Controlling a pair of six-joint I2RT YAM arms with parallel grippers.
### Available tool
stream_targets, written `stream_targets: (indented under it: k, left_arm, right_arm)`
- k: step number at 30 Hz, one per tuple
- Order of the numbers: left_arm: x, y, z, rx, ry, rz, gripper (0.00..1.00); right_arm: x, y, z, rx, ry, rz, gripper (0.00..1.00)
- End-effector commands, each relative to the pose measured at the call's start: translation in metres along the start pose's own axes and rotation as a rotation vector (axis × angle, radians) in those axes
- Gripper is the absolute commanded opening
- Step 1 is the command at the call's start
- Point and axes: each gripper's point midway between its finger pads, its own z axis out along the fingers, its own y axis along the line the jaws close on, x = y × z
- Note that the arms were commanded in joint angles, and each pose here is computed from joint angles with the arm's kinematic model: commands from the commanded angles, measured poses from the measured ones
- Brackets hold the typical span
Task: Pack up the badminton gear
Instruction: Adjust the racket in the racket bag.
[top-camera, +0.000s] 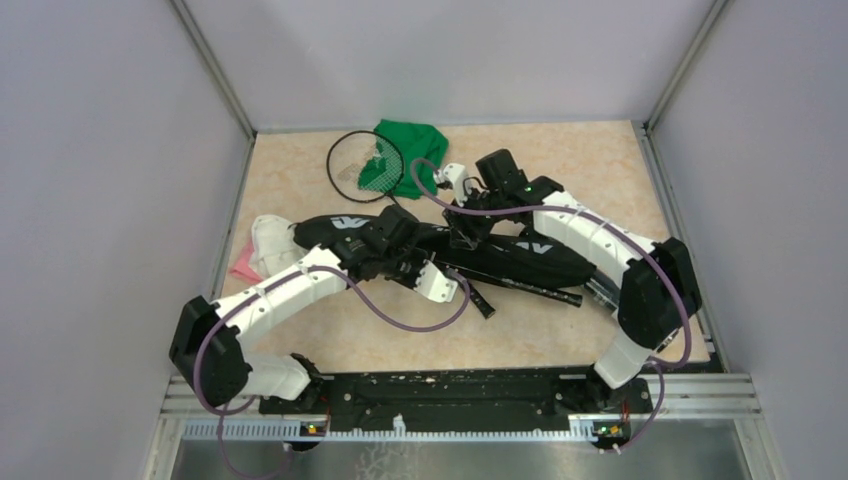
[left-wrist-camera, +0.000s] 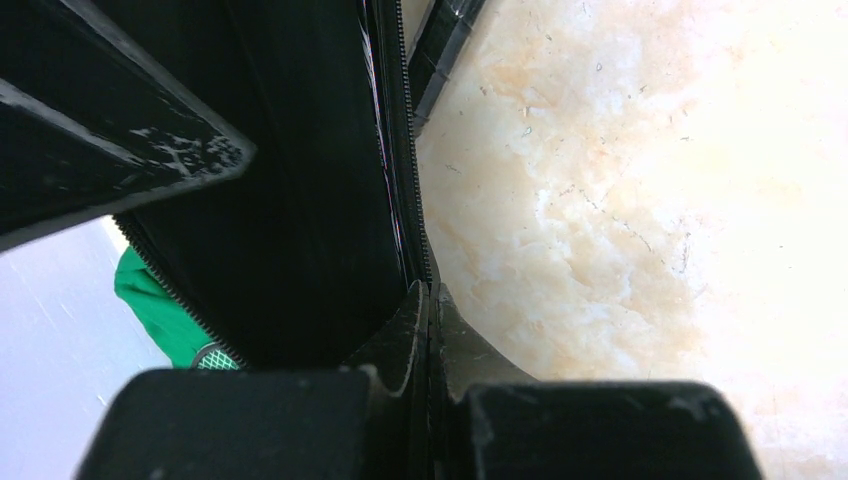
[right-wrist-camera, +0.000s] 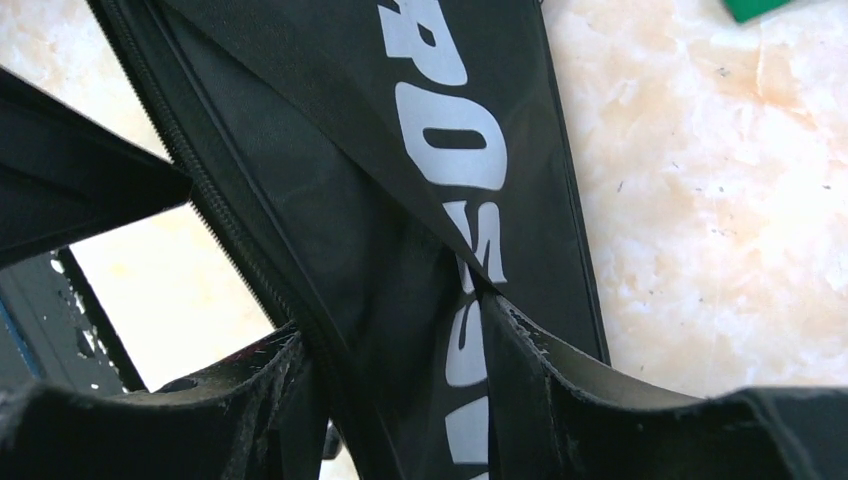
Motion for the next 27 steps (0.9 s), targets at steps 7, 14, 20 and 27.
stream_targets:
  k: [7,14,20,27]
  left_arm:
    - [-0.019,0.018,-0.017,-0.075,-0.071,0.041,0.00]
    - [-0.015,0.027,-0.021,-0.104,-0.070,0.022,0.06]
    - [-0.026,0.048,-0.024,-0.155,-0.121,-0.026,0.39]
    - [-0.043,0.076,-0.025,-0.203,-0.192,-0.106,0.72]
  right_arm:
    - [-0.036,0.002,0.012,-0.007,-0.045,-0.037,0.35]
    - [-0.065,0.004,-0.013,0.040,-0.118,0.079,0.00]
    - [-0.084,-0.013,-0.039,0.193,-0.196,0.231,0.00]
    - [-0.089,-0.027,-0.059,0.154,-0.288,0.441,0.00]
